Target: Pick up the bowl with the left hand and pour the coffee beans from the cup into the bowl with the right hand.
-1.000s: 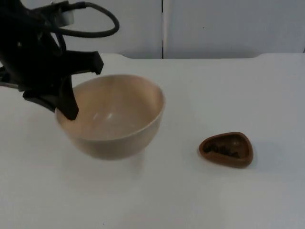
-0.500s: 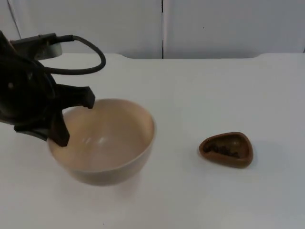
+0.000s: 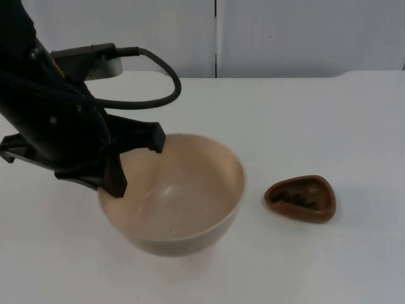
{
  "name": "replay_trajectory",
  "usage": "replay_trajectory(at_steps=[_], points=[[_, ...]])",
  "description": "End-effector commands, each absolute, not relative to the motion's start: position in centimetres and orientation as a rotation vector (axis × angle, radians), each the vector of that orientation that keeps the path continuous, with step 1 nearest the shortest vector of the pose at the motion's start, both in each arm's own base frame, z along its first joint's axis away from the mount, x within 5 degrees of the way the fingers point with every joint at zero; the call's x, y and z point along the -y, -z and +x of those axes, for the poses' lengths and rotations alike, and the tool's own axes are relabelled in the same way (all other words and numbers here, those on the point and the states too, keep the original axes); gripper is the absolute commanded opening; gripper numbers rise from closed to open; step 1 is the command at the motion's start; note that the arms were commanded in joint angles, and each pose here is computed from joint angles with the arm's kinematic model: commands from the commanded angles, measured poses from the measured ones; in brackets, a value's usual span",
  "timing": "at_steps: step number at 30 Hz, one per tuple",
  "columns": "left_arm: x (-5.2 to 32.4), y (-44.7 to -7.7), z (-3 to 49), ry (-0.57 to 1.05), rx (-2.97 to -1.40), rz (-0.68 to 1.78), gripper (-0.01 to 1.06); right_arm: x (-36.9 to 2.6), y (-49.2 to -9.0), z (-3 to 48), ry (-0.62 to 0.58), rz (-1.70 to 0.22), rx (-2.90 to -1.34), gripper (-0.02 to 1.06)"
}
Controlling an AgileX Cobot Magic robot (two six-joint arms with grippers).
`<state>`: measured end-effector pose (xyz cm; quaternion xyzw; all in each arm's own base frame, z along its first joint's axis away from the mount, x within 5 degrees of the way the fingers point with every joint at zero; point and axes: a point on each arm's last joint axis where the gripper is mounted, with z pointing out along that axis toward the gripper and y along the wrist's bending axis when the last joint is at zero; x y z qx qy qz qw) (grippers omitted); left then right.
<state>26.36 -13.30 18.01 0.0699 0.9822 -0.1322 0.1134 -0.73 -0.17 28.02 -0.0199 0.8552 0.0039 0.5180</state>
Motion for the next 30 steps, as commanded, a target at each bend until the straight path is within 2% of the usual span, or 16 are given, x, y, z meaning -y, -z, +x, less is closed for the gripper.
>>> replay_trajectory(at_steps=[1, 17, 22, 30], points=[[13.41, -18.19, 26.17, 0.389, -2.872, 0.207, 0.0, 0.22, -28.01, -0.74, 0.012, -0.058, -2.046, 1.05], [13.42, -18.19, 26.14, 0.388, -2.873, 0.226, 0.0, 0.2, -28.01, -0.74, 0.009, -0.057, -2.046, 1.05], [13.48, -18.27, 26.42, 0.408, -2.855, 0.11, 0.0, -0.01, -28.01, -0.74, -0.023, -0.059, -2.046, 1.05], [13.46, -18.27, 26.42, 0.412, -2.861, 0.057, 0.0, -0.22, -28.03, -0.72, -0.053, -0.061, -2.046, 1.05]])
